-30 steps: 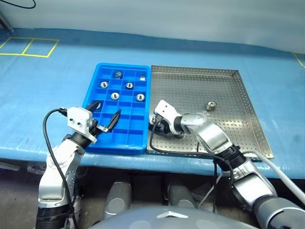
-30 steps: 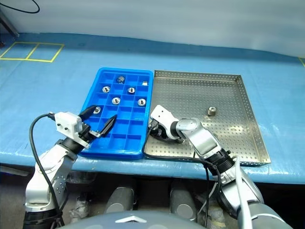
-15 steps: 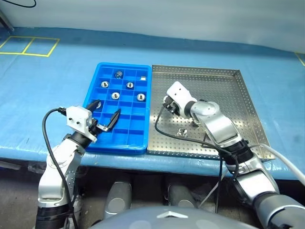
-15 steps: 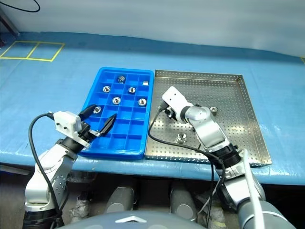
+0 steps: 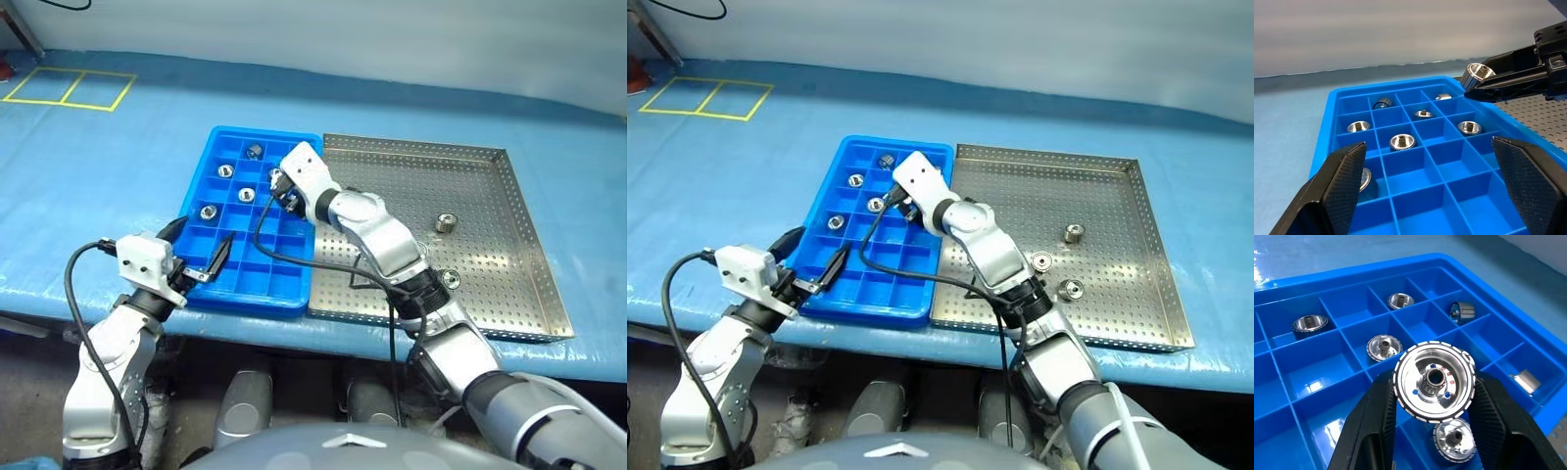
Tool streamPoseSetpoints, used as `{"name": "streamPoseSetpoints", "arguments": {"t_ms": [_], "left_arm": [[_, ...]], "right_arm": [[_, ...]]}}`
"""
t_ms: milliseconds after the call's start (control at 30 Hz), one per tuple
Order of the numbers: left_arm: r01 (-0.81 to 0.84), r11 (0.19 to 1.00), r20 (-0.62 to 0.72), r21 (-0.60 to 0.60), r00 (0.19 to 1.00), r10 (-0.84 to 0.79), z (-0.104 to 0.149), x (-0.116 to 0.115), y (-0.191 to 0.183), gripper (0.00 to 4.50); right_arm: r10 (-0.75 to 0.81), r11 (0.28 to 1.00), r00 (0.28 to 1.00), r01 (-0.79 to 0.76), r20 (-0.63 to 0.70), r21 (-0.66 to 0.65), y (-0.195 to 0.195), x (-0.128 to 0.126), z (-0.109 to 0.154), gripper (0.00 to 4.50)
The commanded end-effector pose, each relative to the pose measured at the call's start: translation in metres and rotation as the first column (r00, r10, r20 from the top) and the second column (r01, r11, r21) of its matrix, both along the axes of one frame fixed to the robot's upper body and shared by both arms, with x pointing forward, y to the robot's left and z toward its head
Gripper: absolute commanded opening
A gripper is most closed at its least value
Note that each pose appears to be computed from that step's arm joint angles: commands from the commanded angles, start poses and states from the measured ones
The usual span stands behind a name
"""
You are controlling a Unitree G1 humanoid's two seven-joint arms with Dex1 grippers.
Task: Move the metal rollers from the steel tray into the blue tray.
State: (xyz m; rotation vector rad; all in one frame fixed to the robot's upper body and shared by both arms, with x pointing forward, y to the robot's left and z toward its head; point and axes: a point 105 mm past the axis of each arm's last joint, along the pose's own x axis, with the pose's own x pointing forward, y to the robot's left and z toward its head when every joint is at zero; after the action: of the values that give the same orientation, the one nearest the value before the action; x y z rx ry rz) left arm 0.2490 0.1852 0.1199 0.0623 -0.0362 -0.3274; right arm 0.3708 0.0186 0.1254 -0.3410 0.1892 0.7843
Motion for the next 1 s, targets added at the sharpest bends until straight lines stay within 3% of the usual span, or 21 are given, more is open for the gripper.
{"name": "streamPoseSetpoints", "arguments": {"t_ms": [33,467,500,633,867,1000], "left_arm": [[-0.007,1.0,0.072,-0.001,0.997,0.007,0.018,-0.006,-0.001,4.5],[0.034,0.999,0.059,-0.007,0.998,-0.033,0.016,0.001,-0.007,4.5],[0.042,0.999,0.06,-0.006,0.997,-0.042,0.017,0.002,-0.008,4.5],[0.108,0.994,0.069,0.0,0.992,-0.108,0.022,0.012,-0.016,4.5],[0.295,0.955,0.084,0.035,0.951,-0.296,0.033,0.031,-0.04,4.5],[0.475,0.877,0.096,0.08,0.872,-0.481,0.046,0.047,-0.071,4.5]], "right_arm": [[0.036,0.999,0.999,-0.037,0.035,0.023,0.013,0.001,0.008,1.72],[0.084,0.996,0.986,-0.078,-0.141,0.044,0.005,-0.023,-0.032,1.72],[0.086,0.996,0.985,-0.08,-0.148,0.048,0.004,-0.025,-0.032,2.44],[0.024,0.997,0.995,-0.017,-0.093,0.08,-0.01,-0.024,-0.015,3.59],[-0.098,0.977,0.995,0.1,-0.02,0.186,-0.043,-0.022,0.022,3.59],[-0.243,0.95,0.97,0.231,0.031,0.21,-0.086,-0.024,0.038,3.59]]}}
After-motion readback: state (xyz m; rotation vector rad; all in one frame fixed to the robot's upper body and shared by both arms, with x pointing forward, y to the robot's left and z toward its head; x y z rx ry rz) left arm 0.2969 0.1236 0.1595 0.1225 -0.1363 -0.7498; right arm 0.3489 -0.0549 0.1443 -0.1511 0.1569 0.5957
